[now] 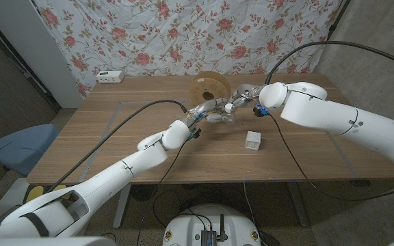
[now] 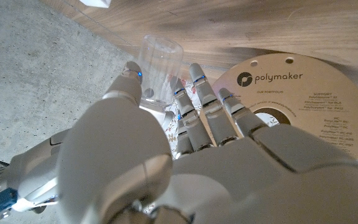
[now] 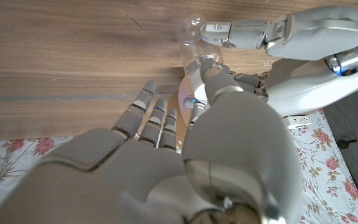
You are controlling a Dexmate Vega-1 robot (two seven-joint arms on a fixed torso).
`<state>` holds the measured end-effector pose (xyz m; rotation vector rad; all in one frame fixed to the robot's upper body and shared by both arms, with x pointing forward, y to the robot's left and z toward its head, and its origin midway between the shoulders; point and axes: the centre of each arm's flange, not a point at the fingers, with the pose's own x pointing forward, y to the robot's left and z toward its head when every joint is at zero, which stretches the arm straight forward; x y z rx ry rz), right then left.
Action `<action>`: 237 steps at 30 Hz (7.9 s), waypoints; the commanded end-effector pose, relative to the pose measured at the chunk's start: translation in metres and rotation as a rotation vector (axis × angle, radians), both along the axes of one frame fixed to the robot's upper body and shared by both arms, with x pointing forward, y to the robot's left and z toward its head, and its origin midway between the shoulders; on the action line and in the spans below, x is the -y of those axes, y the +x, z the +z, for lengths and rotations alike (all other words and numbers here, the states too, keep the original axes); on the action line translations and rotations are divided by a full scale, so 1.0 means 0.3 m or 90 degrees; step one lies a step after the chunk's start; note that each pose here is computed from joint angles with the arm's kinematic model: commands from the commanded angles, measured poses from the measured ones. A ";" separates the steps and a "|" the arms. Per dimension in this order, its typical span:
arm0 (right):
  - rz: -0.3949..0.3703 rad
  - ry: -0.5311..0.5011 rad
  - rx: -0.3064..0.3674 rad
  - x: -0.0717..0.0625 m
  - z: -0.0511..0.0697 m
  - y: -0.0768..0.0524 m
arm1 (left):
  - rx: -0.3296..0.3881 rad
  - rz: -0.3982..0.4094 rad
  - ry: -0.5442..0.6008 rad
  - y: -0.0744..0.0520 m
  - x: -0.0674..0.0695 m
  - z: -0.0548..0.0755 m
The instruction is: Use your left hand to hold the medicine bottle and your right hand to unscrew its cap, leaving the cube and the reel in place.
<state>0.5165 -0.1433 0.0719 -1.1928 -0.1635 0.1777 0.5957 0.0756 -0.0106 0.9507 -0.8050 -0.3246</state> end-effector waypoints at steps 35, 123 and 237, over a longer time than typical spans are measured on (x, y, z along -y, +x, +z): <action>0.045 0.018 -0.058 0.007 0.016 0.010 | 0.000 0.000 -0.002 0.008 -0.004 0.003; -0.076 -0.098 0.035 -0.036 0.001 -0.014 | 0.021 0.006 0.016 -0.004 0.006 0.023; -0.087 -0.086 0.096 -0.034 -0.004 -0.030 | 0.012 0.007 0.016 0.018 -0.006 0.018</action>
